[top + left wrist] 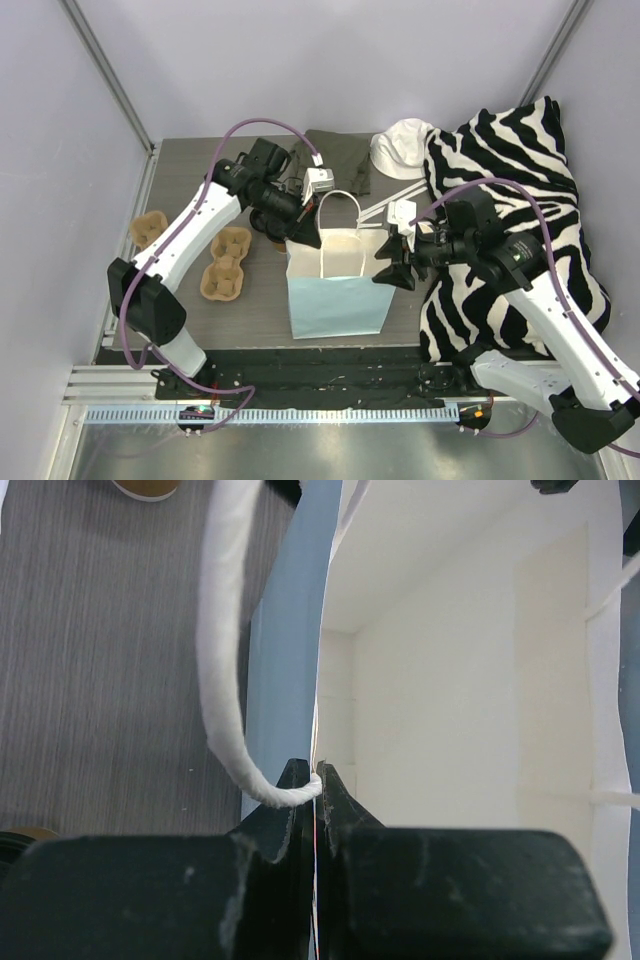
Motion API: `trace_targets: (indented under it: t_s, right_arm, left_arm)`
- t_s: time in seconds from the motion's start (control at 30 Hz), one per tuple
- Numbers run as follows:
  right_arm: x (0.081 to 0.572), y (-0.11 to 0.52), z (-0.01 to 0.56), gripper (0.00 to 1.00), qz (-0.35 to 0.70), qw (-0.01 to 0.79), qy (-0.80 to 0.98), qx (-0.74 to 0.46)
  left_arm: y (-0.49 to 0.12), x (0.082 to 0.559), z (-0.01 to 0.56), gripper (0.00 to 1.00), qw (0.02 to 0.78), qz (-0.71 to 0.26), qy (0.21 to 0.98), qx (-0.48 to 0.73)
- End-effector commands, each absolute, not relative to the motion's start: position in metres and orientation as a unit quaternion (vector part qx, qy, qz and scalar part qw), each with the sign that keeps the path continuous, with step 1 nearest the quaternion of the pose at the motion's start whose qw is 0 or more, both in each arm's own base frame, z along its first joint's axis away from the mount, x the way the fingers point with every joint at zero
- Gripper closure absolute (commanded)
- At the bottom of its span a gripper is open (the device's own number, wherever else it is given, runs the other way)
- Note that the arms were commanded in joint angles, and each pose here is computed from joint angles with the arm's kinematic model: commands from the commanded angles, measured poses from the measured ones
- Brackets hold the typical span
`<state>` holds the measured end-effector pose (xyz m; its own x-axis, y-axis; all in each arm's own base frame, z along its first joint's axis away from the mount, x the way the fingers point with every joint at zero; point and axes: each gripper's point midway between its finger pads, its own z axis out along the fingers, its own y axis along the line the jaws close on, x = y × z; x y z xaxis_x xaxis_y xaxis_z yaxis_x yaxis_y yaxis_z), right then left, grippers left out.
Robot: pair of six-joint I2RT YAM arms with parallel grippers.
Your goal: Pack the takeout coffee
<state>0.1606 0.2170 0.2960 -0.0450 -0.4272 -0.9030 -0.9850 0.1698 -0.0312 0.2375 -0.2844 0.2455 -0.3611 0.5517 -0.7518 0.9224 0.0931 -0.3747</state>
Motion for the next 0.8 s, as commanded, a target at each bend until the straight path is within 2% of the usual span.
trace_targets:
  t_s: [0.0,0.27,0.33,0.37,0.4,0.43,0.47,0.53,0.6,0.77]
  right_arm:
    - [0.154,0.219,0.291,0.45,0.34,0.415,0.634,-0.557]
    - [0.158,0.227,0.295,0.54,0.347,0.422,0.633,-0.549]
    - [0.158,0.229,0.295,0.62,0.349,0.42,0.632,-0.549]
    - [0.158,0.23,0.294,0.67,0.35,0.419,0.632,-0.55]
    - [0.158,0.23,0.294,0.83,0.35,0.418,0.632,-0.55]
    - [0.158,0.23,0.294,0.92,0.348,0.418,0.633,-0.551]
    - [0.158,0.23,0.295,0.98,0.346,0.42,0.632,-0.551]
    - [0.159,0.228,0.295,0.99,0.339,0.425,0.633,-0.551]
    - [0.159,0.229,0.296,0.99,0.338,0.428,0.631,-0.552]
    - [0.16,0.23,0.295,0.99,0.333,0.428,0.629,-0.557]
  left_arm:
    - [-0.289,0.243,0.254,1.0,0.233,-0.433,0.697,0.522]
    - [-0.289,0.243,0.257,0.98,0.232,-0.433,0.703,0.514]
    - [-0.289,0.243,0.257,0.96,0.231,-0.432,0.706,0.512]
    - [-0.288,0.243,0.256,0.92,0.23,-0.431,0.708,0.511]
    - [-0.287,0.244,0.257,0.85,0.23,-0.429,0.712,0.507]
    - [-0.287,0.243,0.26,0.7,0.232,-0.427,0.712,0.507]
    - [-0.282,0.242,0.26,0.61,0.225,-0.428,0.717,0.502]
    - [-0.277,0.238,0.272,0.45,0.226,-0.439,0.719,0.489]
    - [-0.266,0.232,0.29,0.38,0.224,-0.471,0.718,0.461]
    - [-0.225,0.224,0.325,0.33,0.247,-0.478,0.74,0.404]
